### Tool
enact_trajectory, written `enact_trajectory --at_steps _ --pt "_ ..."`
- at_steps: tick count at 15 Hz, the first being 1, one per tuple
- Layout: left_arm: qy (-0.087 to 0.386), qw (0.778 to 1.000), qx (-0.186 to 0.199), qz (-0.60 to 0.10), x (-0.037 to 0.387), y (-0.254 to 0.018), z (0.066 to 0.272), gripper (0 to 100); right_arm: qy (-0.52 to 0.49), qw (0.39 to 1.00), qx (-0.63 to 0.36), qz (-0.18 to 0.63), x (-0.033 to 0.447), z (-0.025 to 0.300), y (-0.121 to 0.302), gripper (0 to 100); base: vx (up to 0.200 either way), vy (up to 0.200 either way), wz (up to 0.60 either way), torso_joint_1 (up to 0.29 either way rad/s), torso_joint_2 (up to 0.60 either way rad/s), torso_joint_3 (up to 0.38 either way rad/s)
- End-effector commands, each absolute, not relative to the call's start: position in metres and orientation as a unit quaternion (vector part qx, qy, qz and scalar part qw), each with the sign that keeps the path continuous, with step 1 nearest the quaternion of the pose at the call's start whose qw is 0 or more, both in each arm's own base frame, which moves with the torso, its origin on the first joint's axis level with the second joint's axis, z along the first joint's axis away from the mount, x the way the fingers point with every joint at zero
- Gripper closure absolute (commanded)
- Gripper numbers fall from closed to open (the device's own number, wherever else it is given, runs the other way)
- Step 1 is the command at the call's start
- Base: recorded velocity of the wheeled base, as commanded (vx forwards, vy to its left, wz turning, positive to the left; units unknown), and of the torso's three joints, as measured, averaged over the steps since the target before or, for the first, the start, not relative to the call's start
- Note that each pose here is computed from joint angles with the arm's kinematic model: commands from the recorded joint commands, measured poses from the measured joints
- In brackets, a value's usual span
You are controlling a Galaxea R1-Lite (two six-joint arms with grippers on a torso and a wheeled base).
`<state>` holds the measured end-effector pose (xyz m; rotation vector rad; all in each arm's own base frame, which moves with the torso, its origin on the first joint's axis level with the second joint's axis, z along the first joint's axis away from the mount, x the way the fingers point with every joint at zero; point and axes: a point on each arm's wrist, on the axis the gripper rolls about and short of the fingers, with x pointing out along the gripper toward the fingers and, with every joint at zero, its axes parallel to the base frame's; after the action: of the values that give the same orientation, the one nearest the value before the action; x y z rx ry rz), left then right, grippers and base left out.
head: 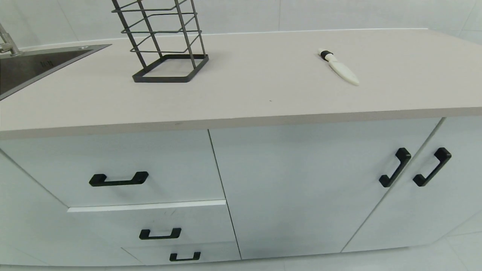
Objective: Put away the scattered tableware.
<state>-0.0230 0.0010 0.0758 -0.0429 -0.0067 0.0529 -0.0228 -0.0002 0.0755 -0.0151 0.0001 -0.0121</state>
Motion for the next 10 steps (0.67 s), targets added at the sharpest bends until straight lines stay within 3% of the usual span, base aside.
enact_trajectory --at_steps 1,10 --pt "-0.003 0.999 -0.022 0.027 -0.0228 0.001 0.076 0 0.0 1.0 -0.008 -0.006 -0.0228 0.0755 -0.0002 0 0.0 0.0 0.0 0.0 0.0 0.0" --pt "-0.003 0.999 -0.022 0.027 -0.0228 0.001 0.076 0 0.001 1.0 -0.001 -0.006 -0.0227 0.0755 -0.0002 0 0.0 0.0 0.0 0.0 0.0 0.0"
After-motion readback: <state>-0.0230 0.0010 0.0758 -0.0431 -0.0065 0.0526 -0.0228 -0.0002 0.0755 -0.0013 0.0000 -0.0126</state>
